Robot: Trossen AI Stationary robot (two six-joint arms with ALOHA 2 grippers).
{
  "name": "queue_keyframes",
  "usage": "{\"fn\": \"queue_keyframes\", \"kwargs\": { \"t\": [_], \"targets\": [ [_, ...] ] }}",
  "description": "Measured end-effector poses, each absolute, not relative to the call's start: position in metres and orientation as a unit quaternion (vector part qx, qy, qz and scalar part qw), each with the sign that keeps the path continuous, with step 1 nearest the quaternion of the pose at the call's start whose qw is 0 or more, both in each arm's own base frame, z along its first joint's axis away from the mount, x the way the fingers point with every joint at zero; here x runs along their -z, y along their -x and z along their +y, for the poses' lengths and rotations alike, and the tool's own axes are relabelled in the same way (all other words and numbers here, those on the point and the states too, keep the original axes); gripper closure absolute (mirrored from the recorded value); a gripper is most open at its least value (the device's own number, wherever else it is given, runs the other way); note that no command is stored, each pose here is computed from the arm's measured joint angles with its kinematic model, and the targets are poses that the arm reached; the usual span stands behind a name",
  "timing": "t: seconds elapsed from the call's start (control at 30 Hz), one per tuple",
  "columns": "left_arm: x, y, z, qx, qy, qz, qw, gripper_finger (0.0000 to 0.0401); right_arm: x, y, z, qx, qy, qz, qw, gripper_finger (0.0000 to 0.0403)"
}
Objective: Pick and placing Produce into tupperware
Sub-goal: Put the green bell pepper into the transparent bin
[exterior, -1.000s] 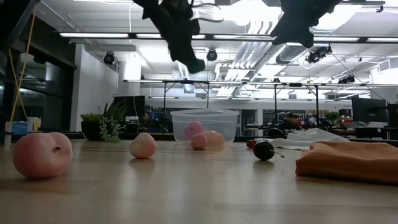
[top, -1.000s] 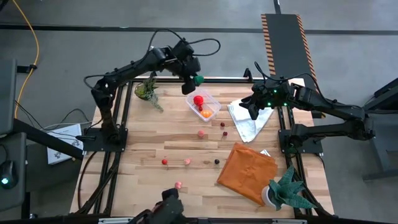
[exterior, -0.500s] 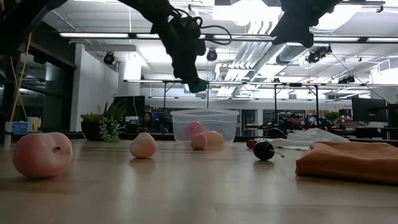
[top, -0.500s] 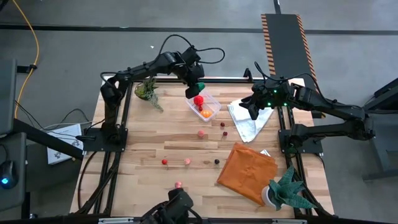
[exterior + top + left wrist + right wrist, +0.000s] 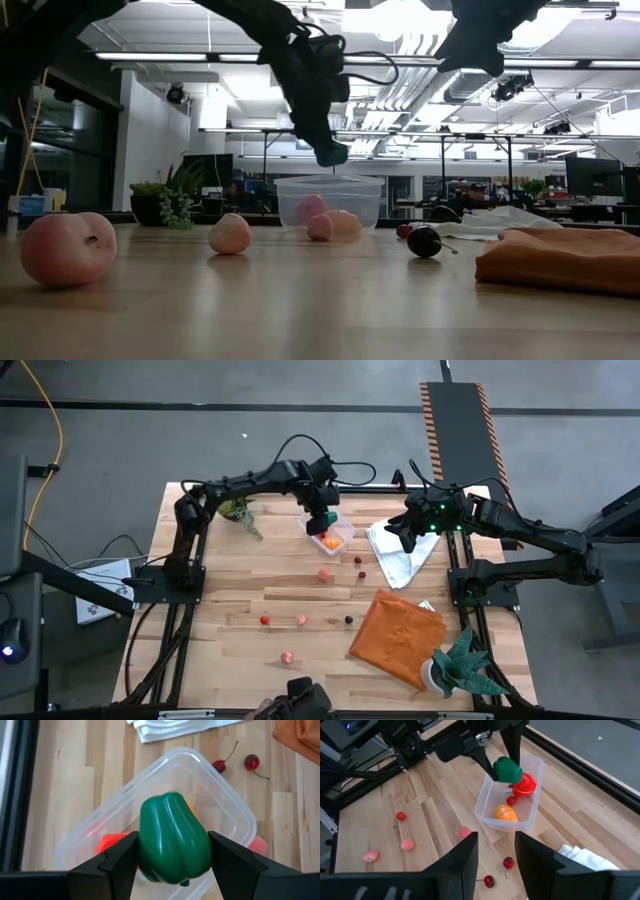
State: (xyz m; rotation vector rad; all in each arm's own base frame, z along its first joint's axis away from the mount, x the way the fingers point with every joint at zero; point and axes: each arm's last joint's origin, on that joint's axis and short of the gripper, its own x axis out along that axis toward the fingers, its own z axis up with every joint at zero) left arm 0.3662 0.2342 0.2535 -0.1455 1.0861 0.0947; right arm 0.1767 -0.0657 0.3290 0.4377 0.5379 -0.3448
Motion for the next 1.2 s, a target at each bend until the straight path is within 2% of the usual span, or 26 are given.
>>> {"fn": "queue_keyframes", "kwargs": {
  "t": [0.43,1.2],
  "targets": [
    [-0.253,-0.370,0.232,-0.051,0.074,0.509,0.856,0.0187,-0.329,-0.177,-0.066,0.164,-0.206,0.264,0.928,0.0284],
    [-0.224,-0.376,0.235,-0.072,0.122,0.544,0.827,0.0187,-0.329,-0.177,-0.065,0.158,-0.207,0.264,0.929,0.0284]
  ]
}}
